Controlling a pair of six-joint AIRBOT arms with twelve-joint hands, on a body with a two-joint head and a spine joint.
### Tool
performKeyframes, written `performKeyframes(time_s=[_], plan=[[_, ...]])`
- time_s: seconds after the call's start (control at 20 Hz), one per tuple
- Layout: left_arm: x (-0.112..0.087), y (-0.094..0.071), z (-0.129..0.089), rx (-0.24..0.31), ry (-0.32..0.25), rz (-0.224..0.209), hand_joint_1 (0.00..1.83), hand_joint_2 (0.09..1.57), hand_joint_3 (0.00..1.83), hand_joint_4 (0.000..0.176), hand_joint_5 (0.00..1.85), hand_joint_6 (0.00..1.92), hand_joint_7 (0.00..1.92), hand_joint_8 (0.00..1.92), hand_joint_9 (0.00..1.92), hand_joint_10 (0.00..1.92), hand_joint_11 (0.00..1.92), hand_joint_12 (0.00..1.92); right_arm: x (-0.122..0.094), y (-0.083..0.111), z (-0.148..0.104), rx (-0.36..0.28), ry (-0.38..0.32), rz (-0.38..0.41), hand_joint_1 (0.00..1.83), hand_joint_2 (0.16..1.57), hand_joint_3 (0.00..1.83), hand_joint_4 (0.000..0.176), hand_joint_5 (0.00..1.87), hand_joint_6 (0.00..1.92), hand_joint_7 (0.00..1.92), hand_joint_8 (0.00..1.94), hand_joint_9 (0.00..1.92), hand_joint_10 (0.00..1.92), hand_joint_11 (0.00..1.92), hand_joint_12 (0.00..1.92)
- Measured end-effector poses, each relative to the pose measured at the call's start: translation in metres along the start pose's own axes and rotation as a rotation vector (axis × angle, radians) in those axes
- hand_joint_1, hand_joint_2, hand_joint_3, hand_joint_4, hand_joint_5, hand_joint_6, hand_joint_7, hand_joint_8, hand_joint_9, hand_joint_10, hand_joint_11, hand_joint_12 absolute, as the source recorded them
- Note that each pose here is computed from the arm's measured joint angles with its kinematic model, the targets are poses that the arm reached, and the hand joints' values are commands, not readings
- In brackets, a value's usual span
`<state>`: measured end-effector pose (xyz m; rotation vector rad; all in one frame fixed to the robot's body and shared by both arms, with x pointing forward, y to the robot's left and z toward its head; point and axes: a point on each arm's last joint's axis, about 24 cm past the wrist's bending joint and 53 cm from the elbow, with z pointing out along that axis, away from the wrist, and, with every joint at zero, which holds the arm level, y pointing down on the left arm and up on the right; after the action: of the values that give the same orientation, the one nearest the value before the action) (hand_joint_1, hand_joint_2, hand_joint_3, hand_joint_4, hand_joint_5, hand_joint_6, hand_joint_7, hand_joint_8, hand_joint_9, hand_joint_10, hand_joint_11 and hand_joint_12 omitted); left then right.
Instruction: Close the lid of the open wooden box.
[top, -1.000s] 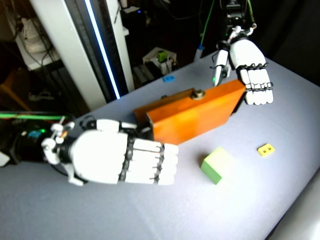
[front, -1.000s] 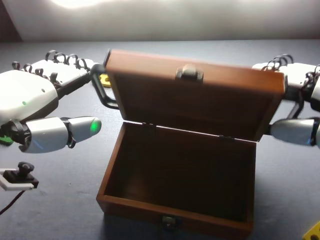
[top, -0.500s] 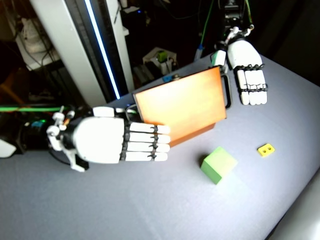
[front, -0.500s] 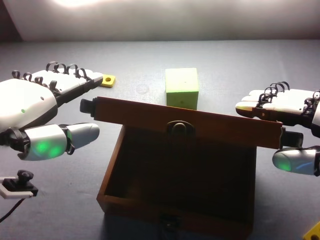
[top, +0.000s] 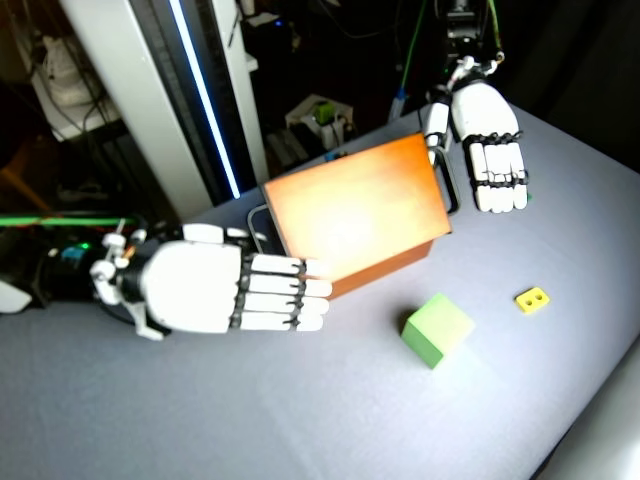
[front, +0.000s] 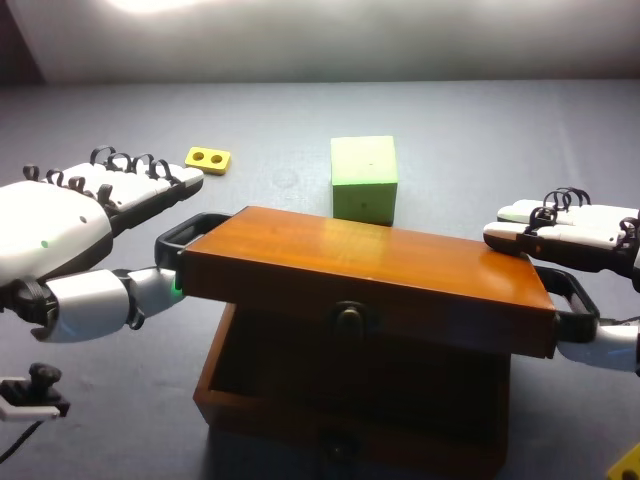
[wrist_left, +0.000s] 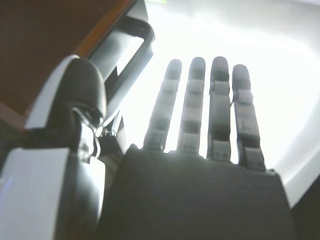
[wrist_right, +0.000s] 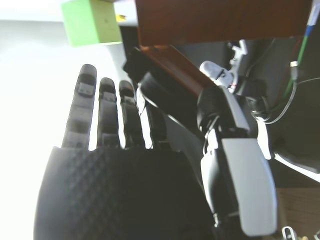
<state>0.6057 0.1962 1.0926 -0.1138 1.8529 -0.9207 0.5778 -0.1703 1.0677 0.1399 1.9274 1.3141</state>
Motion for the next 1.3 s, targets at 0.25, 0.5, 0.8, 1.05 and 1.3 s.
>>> performKeyframes(time_s=[0.25,0.5,0.8,1.05,1.3], plan=[[0.015,0.007,-0.005,-0.024,0.033,-0.028,0.00,1.40,0.01,0.000,0.02,0.00,0.04,0.00,0.21,0.00,0.11,0.10,0.001,-0.003,-0.001,0.008,0.001,0.004,0.48,1.33,0.00,0.024,0.15,0.00,0.00,0.00,0.02,0.00,0.14,0.05],[0.022,0.015,-0.008,-0.046,0.048,-0.037,0.00,1.42,0.01,0.000,0.03,0.00,0.04,0.00,0.12,0.00,0.05,0.08,-0.002,-0.008,-0.007,0.042,0.003,-0.003,0.58,1.15,0.00,0.166,0.00,0.00,0.00,0.00,0.00,0.00,0.01,0.00],[0.022,0.017,-0.009,-0.056,0.045,-0.045,0.00,1.41,0.00,0.000,0.02,0.01,0.04,0.01,0.12,0.01,0.06,0.08,-0.013,-0.010,-0.019,0.071,-0.005,-0.025,0.66,1.04,0.00,0.176,0.00,0.00,0.00,0.00,0.00,0.00,0.00,0.00],[0.021,0.017,-0.009,-0.053,0.042,-0.045,0.00,1.42,0.01,0.000,0.02,0.00,0.03,0.00,0.10,0.01,0.05,0.08,-0.016,-0.007,-0.025,0.079,-0.002,-0.036,0.61,1.04,0.00,0.176,0.00,0.00,0.00,0.00,0.00,0.00,0.00,0.00],[0.012,0.014,-0.009,-0.041,0.002,-0.058,0.00,1.35,0.00,0.000,0.08,0.01,0.09,0.01,0.10,0.01,0.08,0.11,-0.024,-0.002,-0.025,0.057,-0.035,-0.034,0.49,1.10,0.01,0.176,0.00,0.00,0.00,0.00,0.00,0.00,0.00,0.00]])
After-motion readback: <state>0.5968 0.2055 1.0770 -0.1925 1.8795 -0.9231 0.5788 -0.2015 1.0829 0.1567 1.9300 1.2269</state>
